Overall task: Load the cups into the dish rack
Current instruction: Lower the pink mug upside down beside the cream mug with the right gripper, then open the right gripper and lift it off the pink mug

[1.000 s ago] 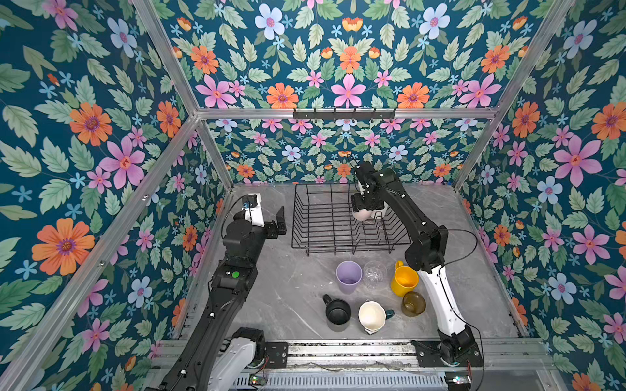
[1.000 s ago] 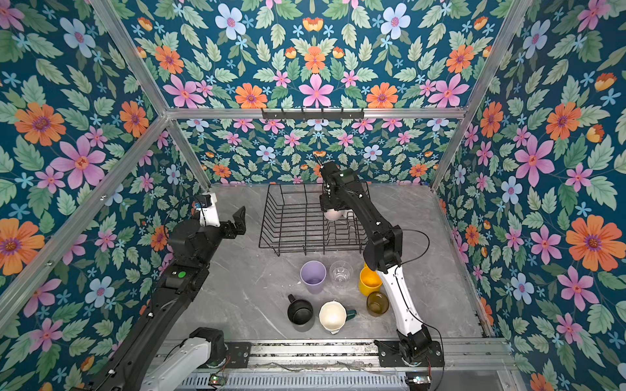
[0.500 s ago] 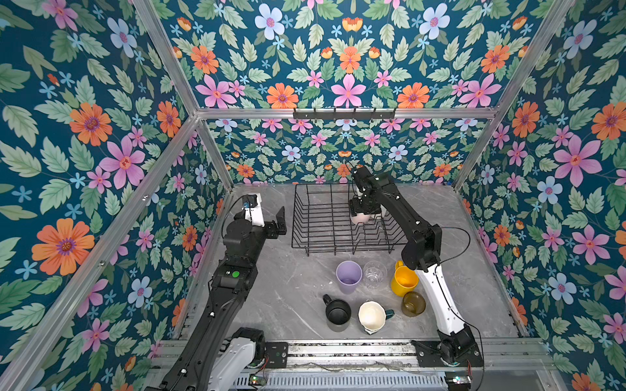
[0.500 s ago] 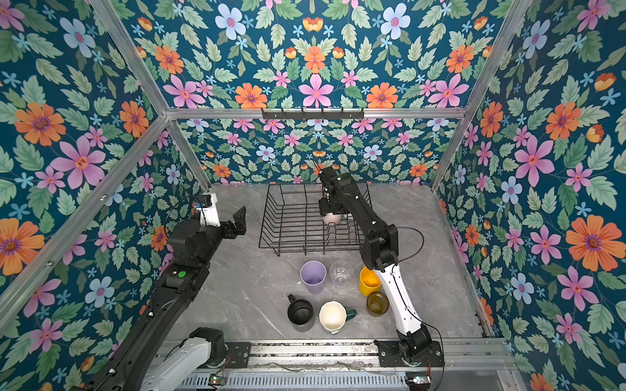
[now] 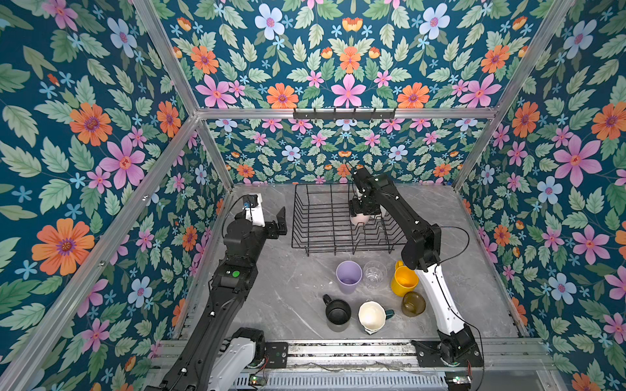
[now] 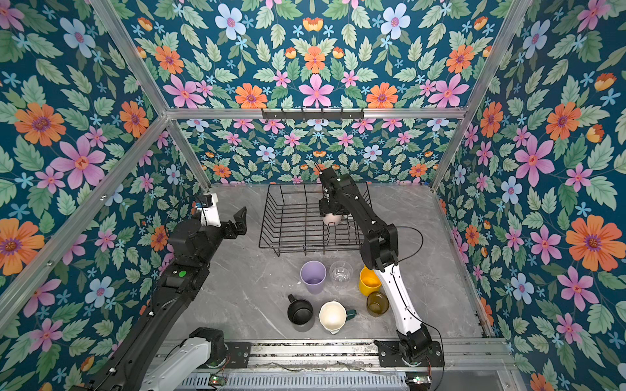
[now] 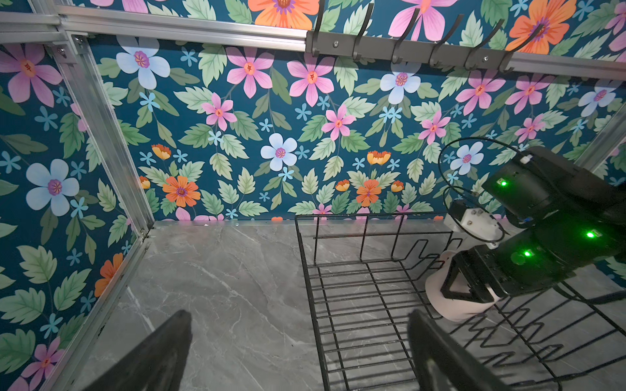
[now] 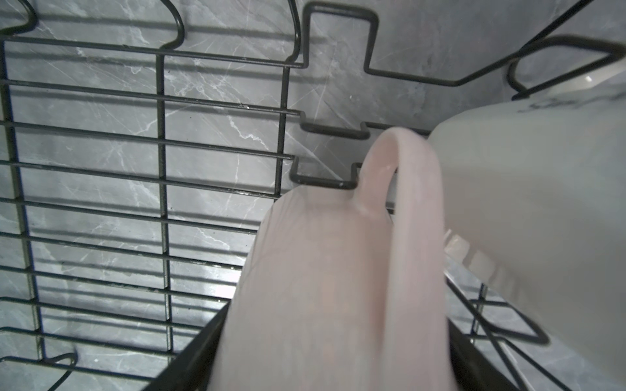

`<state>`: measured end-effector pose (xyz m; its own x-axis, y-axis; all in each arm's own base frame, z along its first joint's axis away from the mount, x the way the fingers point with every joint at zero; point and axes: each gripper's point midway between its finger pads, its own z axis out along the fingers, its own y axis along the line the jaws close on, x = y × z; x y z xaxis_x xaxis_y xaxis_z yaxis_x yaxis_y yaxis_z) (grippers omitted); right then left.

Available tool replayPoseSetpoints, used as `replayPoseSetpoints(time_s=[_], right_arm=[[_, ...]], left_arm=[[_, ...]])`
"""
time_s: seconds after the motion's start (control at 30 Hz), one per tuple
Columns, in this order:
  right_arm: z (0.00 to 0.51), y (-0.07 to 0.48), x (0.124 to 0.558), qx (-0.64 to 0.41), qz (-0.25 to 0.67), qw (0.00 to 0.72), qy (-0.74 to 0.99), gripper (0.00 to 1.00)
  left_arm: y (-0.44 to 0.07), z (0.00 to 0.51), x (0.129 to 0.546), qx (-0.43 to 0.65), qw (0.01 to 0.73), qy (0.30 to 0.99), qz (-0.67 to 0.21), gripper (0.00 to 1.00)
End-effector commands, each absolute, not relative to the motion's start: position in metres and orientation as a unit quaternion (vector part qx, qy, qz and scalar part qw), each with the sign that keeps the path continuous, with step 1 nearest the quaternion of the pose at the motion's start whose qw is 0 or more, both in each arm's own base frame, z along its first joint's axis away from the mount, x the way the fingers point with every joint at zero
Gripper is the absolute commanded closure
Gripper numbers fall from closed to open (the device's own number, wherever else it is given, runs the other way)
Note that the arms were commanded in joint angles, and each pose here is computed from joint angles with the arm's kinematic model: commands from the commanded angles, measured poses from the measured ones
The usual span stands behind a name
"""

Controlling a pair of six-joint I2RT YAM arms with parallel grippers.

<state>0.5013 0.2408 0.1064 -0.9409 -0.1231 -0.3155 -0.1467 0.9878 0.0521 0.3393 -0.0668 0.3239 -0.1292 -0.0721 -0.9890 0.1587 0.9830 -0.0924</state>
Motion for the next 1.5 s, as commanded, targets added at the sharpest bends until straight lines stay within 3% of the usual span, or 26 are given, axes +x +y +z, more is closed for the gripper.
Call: replayPoseSetpoints(time_s=[0.0, 0.6, 0.93, 1.2, 1.47], right_arm=[[0.102, 0.246, 0.498, -0.083, 0.046, 0.148, 0.984, 0.21], [0.117, 0.247, 0.497, -0.086, 0.054, 0.16, 0.982, 0.13], [0.193, 0.248, 0.489, -0.079, 0.099, 0.229, 0.965, 0.13], [0.233, 0.238, 0.435, -0.055, 0.168, 0.281, 0.943, 0.13], [0.231, 0.201, 0.359, -0.027, 0.185, 0.302, 0.935, 0.13]], left_arm=[[-0.067, 0.33, 0.34, 0.027, 0.666, 0.74, -0.09, 0.0], [-0.066, 0.328, 0.341, 0.026, 0.664, 0.742, -0.091, 0.0], [-0.066, 0.327, 0.342, 0.023, 0.661, 0.744, -0.092, 0.0], [-0.066, 0.328, 0.341, 0.02, 0.66, 0.745, -0.095, 0.0], [-0.071, 0.322, 0.345, 0.023, 0.65, 0.752, -0.108, 0.0]])
